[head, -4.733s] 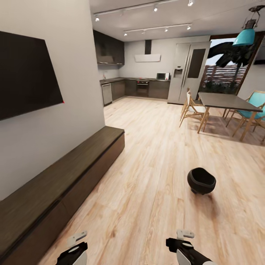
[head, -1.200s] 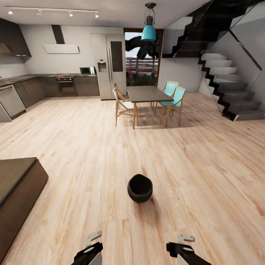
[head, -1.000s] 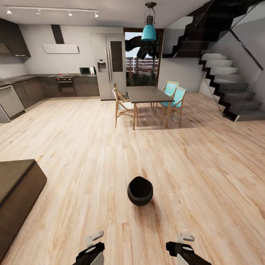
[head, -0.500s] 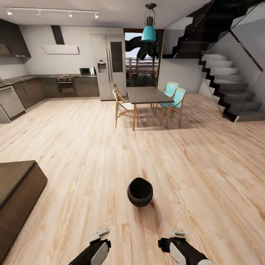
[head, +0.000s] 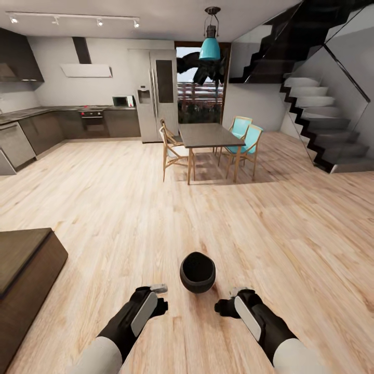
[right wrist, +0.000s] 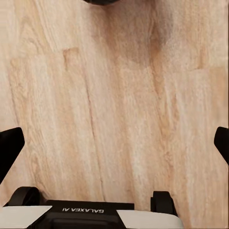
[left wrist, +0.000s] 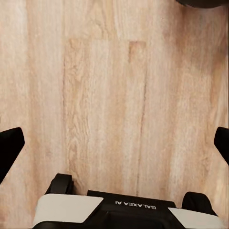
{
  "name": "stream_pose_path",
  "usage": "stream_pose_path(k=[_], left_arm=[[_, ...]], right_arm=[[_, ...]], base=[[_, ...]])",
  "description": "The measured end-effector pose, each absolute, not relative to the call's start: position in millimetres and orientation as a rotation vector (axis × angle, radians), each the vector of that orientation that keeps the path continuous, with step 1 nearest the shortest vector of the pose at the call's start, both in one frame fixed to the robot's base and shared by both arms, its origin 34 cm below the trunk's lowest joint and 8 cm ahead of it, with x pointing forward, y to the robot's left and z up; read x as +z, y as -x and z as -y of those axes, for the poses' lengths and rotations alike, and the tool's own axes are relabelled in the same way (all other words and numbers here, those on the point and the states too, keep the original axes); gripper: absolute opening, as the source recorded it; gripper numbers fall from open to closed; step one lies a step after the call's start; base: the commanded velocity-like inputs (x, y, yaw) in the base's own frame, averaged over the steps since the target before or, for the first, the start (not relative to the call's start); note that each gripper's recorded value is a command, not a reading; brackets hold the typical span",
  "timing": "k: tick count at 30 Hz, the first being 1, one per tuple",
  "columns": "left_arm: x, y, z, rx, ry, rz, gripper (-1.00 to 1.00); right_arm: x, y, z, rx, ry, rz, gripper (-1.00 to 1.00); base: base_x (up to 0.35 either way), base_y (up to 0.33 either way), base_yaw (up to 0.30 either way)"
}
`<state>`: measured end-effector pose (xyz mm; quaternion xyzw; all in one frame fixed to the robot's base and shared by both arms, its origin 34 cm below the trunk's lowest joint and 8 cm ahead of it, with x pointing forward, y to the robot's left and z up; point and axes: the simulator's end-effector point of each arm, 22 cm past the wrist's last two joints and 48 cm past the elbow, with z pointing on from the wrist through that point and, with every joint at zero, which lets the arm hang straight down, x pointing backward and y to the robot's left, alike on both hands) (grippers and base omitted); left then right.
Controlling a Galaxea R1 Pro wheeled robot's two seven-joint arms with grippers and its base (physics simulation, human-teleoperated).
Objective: Place each of the two pumpkins and all three candles from the living room inside a cabinet in the living room (use any cabinet), then make sure every cabinet is closed, and position the cauldron so it is next to a table in the living room.
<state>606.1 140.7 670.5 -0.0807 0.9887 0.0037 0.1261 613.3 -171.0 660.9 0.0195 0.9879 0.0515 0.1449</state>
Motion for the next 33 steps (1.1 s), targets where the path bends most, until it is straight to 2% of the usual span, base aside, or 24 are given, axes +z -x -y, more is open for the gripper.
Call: stream_pose_path(k=[7, 20, 33], left_arm=[[724.6, -666.7, -139.8, 0.005, 0.189, -2.812, 1.0], [737.4, -682.6, -140.8, -0.005, 0.248, -2.729, 1.0], [740.4, -686.2, -135.1, -0.022, 0.264, -2.706, 1.0]], right_arm=[[703.1, -653.3, 188.4, 0.034, -0.057, -2.842, 1.0], [715.2, -657.0, 190.3, 0.03, -0.064, -2.833, 1.0], [716.2, -656.6, 183.7, 0.048, -0.061, -2.833, 1.0]], base=[[0.0, 0.0, 0.0], [0.007, 0.0, 0.0], [0.315, -0.031, 0.0]])
